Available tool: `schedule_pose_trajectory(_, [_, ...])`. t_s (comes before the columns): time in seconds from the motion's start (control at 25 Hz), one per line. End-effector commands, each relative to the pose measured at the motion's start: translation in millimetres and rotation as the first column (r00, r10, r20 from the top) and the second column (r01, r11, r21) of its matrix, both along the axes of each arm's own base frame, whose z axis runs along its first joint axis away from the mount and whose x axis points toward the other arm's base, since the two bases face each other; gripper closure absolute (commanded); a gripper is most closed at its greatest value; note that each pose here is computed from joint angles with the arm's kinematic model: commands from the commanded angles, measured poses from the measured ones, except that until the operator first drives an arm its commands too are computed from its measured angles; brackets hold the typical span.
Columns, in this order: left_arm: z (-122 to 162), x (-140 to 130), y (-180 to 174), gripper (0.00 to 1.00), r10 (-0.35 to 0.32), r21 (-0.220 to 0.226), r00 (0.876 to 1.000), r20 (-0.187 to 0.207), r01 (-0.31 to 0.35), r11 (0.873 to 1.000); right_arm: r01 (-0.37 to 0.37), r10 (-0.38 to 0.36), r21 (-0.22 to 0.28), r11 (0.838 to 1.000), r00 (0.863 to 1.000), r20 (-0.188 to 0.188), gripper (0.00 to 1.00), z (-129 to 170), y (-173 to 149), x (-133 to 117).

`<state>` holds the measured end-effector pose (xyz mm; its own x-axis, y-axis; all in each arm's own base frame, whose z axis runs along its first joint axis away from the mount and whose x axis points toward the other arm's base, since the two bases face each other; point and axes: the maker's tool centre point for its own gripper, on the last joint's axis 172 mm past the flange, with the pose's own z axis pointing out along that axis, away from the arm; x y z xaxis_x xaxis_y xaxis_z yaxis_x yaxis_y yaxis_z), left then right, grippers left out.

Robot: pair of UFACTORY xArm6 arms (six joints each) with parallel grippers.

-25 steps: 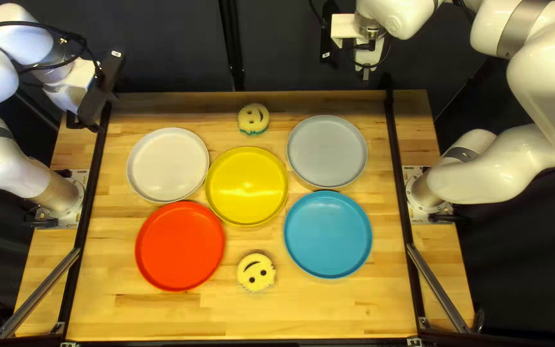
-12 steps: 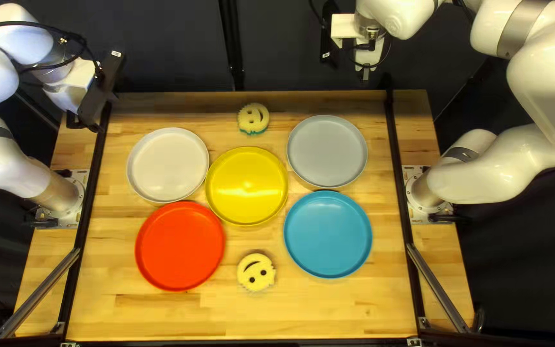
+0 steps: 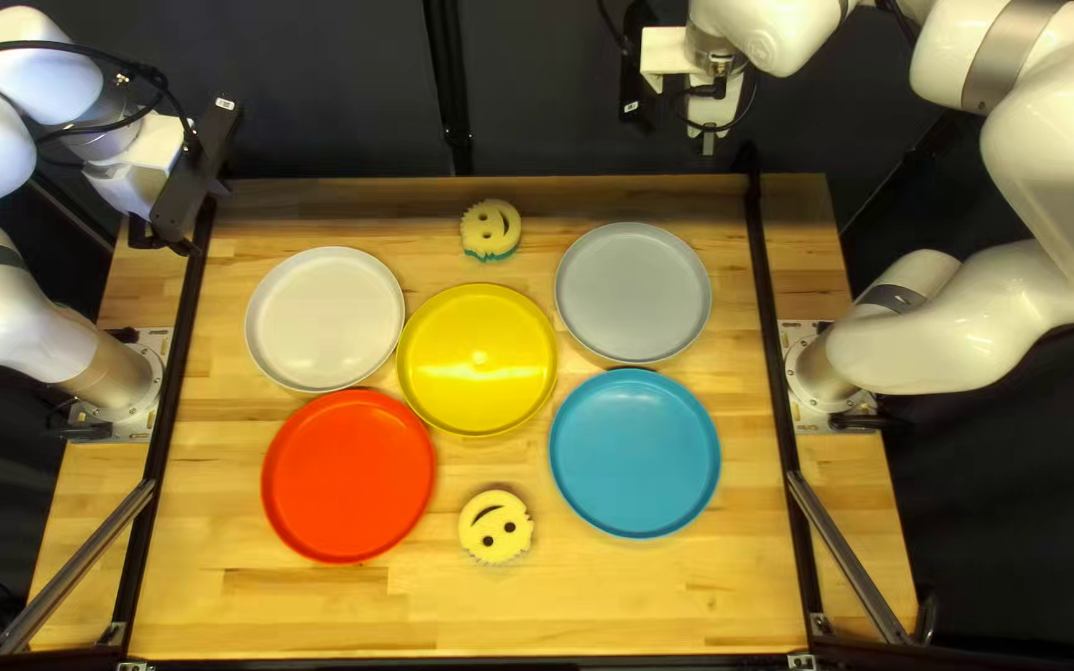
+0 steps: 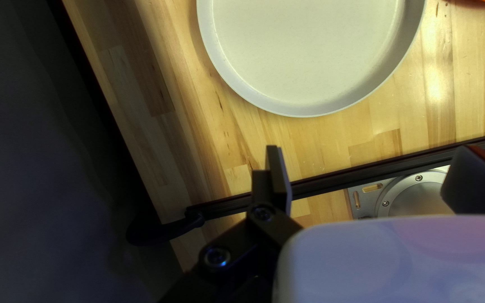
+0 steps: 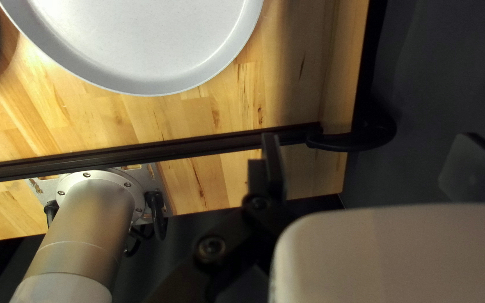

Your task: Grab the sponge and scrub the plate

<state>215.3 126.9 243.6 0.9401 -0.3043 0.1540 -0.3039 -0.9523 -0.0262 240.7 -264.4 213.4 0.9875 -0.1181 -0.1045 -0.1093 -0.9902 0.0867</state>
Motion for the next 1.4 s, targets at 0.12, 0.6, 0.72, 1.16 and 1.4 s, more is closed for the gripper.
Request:
schedule_pose_trajectory(0.12, [0.0, 0.0, 0.0, 0.00, 0.000, 0.000, 1.000, 0.000, 0.000, 1.000, 0.005, -0.006, 0.022, 1.000, 0.999, 0.038, 0.00, -25.5, 6.3, 28.7])
schedule_pose_trajectory(0.6, [0.0, 0.0, 0.0, 0.00, 0.000, 0.000, 1.000, 0.000, 0.000, 1.000, 0.006, -0.015, 0.084, 0.996, 0.994, 0.106, 0.00, -101.5, -14.0, 121.5])
schedule_pose_trajectory(0.72, [0.0, 0.0, 0.0, 0.00, 0.000, 0.000, 1.000, 0.000, 0.000, 1.000, -0.018, 0.008, 0.100, 0.995, 0.995, 0.102, 0.00, -112.0, -14.2, 138.7])
schedule_pose_trajectory(1.16, [0.0, 0.0, 0.0, 0.00, 0.000, 0.000, 1.000, 0.000, 0.000, 1.000, -0.030, 0.019, 0.103, 0.994, 0.995, 0.100, 0.00, -110.3, -12.0, 139.8])
schedule_pose_trajectory(1.4, [0.0, 0.0, 0.0, 0.00, 0.000, 0.000, 1.000, 0.000, 0.000, 1.000, -0.031, 0.021, 0.100, 0.995, 0.995, 0.096, 0.00, -116.4, -11.6, 147.9])
